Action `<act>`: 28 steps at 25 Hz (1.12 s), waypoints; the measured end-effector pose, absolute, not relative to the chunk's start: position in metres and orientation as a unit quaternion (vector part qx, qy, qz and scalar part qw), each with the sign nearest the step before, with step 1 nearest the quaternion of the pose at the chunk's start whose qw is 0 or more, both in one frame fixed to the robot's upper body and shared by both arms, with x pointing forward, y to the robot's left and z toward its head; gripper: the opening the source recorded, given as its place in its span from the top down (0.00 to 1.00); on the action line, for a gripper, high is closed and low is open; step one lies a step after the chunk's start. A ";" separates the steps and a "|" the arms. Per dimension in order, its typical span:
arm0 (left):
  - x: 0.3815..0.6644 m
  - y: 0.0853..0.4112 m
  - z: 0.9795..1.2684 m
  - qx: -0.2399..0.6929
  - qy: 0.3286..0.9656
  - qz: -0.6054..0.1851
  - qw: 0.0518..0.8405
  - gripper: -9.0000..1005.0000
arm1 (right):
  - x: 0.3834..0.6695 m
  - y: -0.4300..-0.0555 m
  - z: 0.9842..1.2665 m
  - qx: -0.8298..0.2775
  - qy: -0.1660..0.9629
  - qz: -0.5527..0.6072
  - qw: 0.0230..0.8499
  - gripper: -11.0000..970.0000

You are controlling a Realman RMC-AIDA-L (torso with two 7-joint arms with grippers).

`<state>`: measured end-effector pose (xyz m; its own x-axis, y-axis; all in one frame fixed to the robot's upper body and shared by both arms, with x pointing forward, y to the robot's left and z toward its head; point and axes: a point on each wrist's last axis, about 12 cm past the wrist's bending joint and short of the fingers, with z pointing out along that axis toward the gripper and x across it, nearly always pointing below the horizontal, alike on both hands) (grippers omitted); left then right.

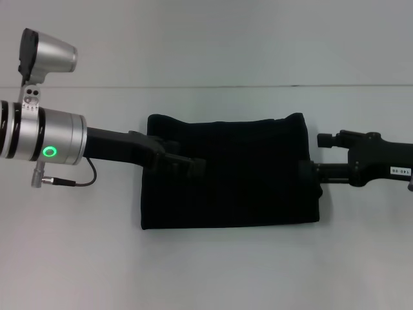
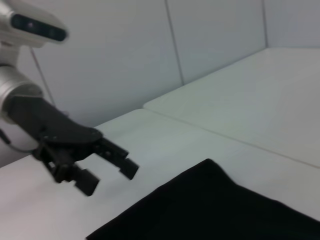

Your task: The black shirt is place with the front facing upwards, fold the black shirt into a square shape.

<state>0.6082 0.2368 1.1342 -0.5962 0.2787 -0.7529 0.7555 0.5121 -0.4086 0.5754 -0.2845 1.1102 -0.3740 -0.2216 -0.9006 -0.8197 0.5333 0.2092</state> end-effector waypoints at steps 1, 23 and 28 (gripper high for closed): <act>0.608 0.238 1.134 0.319 0.810 -0.376 0.317 0.05 | 0.574 -0.284 1.110 -0.348 0.755 0.342 0.438 0.06; 0.604 0.237 1.133 0.342 0.799 -0.375 0.323 0.05 | 0.567 -0.279 1.106 -0.380 0.733 0.341 0.449 0.06; 0.605 0.237 1.133 0.341 0.798 -0.375 0.325 0.05 | 0.568 -0.279 1.106 -0.378 0.734 0.340 0.450 0.06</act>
